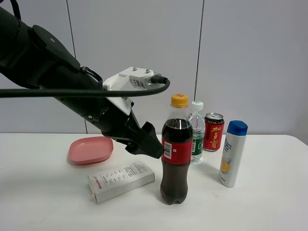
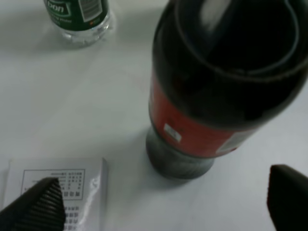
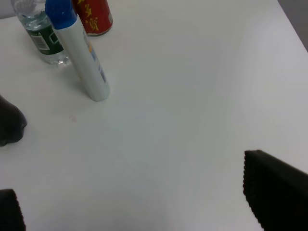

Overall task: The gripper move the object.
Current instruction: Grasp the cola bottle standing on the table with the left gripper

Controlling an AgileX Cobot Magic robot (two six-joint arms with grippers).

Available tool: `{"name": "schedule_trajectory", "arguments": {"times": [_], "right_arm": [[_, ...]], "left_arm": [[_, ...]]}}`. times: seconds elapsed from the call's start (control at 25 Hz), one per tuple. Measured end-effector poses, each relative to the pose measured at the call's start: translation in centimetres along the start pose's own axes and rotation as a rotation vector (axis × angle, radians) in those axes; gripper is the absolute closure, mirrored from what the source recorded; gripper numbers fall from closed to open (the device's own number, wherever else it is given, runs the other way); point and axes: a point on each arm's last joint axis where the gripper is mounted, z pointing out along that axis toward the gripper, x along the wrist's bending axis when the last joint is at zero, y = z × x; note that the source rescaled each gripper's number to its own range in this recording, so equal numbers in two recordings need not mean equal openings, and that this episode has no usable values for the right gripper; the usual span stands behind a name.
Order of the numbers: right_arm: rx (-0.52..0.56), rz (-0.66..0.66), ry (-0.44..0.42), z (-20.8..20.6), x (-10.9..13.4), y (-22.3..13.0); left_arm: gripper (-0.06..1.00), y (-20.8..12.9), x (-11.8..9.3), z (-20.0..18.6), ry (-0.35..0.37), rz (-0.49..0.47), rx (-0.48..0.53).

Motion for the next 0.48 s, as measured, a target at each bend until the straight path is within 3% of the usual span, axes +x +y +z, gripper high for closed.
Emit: {"name": "schedule_trajectory", "arguments": {"times": [0.48], "right_arm": [[0.0,0.006,0.0,0.0,0.0,0.0]], "left_arm": [[0.05,-0.2,-1.4,0.0,-0.042,0.09,0.056]]}}
